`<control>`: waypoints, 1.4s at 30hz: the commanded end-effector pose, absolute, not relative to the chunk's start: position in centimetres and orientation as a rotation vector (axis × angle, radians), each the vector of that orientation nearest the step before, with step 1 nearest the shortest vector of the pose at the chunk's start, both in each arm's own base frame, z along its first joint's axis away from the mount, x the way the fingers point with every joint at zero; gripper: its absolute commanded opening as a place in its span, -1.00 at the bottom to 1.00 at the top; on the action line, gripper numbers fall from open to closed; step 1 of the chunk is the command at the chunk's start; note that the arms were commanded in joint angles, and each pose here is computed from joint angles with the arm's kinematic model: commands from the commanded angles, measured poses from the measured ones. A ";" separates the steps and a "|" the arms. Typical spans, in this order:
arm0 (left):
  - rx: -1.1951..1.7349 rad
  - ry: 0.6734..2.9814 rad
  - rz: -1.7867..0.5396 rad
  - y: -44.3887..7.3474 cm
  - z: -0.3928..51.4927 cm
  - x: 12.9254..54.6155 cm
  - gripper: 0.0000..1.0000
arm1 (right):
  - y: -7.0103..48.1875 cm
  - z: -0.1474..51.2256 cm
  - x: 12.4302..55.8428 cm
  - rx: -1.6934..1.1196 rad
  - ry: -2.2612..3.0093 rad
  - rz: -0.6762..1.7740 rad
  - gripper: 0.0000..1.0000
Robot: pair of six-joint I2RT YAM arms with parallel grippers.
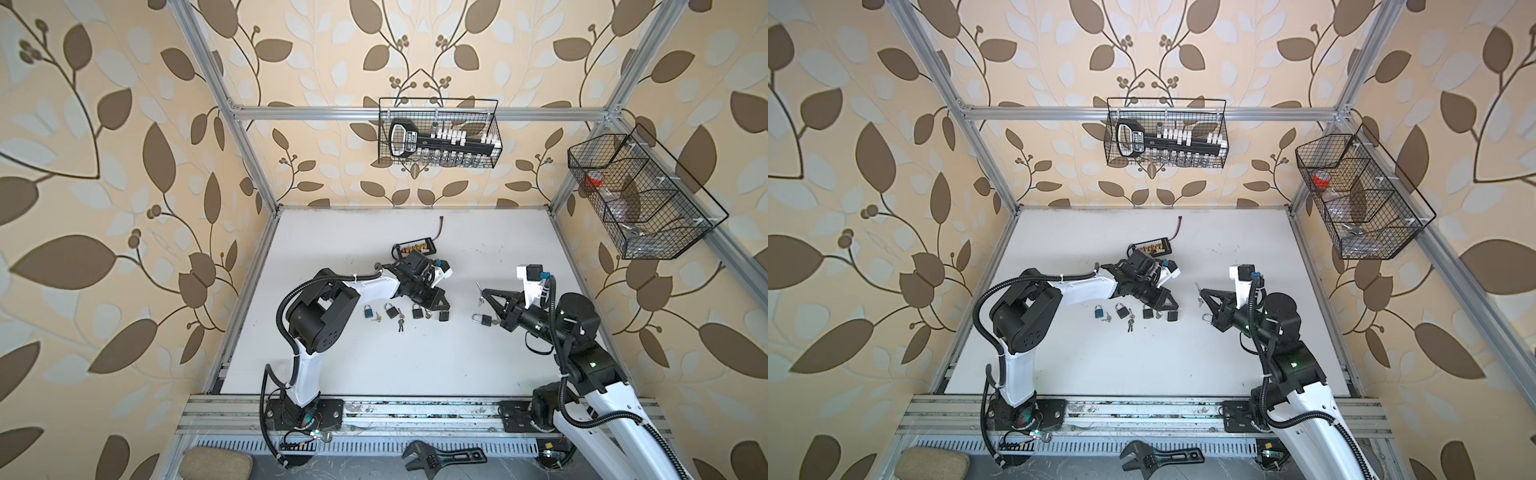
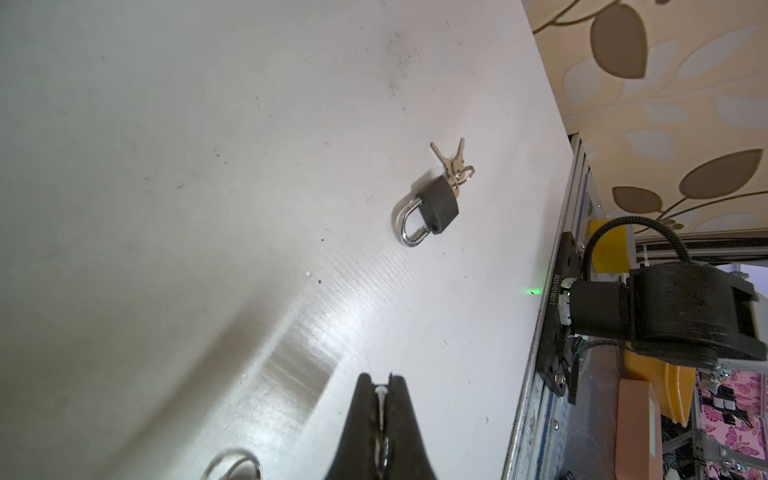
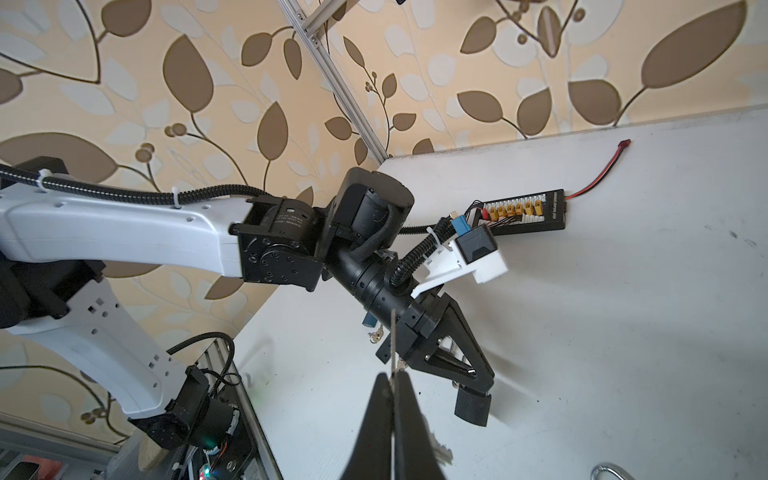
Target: Lock with the key
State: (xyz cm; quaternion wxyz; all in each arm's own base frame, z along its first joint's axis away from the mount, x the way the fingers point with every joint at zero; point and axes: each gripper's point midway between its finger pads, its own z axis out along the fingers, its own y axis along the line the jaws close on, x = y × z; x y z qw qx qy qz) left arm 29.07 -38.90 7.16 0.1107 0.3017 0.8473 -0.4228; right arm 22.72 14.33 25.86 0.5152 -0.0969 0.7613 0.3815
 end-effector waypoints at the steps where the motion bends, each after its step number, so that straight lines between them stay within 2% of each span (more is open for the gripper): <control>1: 0.894 2.433 -1.269 -39.9 8.3 29.9 -1.00 | 14.4 26.7 22.3 -0.263 1.809 0.917 -1.00; 15: 0.867 2.466 -1.249 -39.5 6.3 30.5 -1.00 | 14.3 26.5 21.9 -0.264 1.820 0.914 -1.00; 26: 0.843 2.482 -1.246 -39.0 5.7 31.2 -0.69 | 14.4 26.3 21.9 -0.265 1.829 0.919 -1.00; 37: 0.790 2.493 -1.185 -38.1 5.7 32.1 -0.08 | 14.6 25.7 21.8 -0.263 1.847 0.939 -1.00; 42: 0.742 2.448 -1.151 -37.8 8.2 32.8 0.07 | 15.9 23.6 21.3 -0.200 1.880 1.135 -1.00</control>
